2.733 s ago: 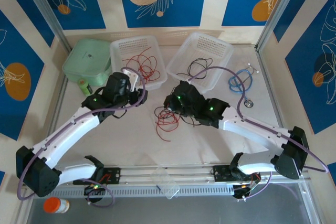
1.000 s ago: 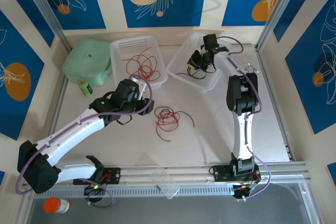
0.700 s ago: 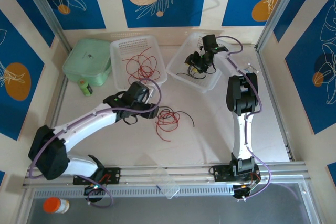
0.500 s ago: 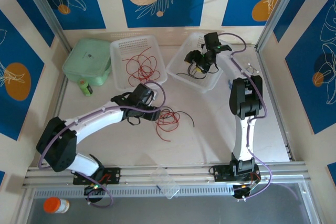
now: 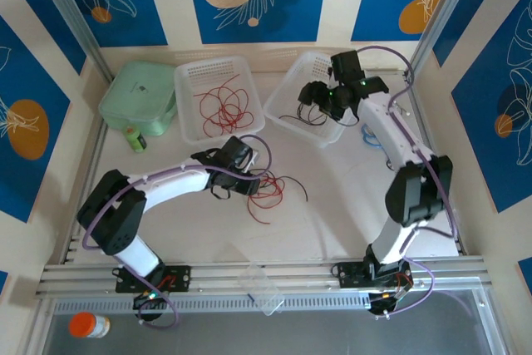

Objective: Untangle the cables

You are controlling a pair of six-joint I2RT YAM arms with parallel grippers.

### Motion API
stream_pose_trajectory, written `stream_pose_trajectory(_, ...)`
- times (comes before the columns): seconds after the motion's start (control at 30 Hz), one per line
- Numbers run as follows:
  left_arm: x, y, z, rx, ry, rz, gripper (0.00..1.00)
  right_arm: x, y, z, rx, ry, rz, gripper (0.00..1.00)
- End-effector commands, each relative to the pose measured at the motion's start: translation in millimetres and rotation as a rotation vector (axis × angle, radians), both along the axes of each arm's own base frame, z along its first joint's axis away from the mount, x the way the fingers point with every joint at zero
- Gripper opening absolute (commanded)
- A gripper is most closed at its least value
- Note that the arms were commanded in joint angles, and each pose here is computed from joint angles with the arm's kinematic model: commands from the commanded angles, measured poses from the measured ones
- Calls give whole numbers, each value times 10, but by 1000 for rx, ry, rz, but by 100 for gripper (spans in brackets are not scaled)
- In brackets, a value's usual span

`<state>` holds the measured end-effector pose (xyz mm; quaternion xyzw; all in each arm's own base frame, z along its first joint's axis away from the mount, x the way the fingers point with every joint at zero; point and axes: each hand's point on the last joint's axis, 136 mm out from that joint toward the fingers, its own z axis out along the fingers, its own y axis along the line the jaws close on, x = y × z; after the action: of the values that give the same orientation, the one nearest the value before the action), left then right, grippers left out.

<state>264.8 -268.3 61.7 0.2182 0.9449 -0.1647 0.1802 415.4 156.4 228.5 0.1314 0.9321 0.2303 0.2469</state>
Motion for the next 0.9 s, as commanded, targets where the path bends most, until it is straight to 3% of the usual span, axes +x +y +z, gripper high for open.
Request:
stream_pose_trajectory(0.0,-35,-148,-48,-29,9,-48,46,-314,-55,78,-34,-26,-9,72)
stream_pose_trajectory(0.33,93,-226,-171,27,-48,-89,36,-963,-117,-84,31,-12,-30,68)
stream_pose_trajectory(0.87,135,-331,-174,6,-60,-95,14,-1289,-183,-168,76,2,-51,66)
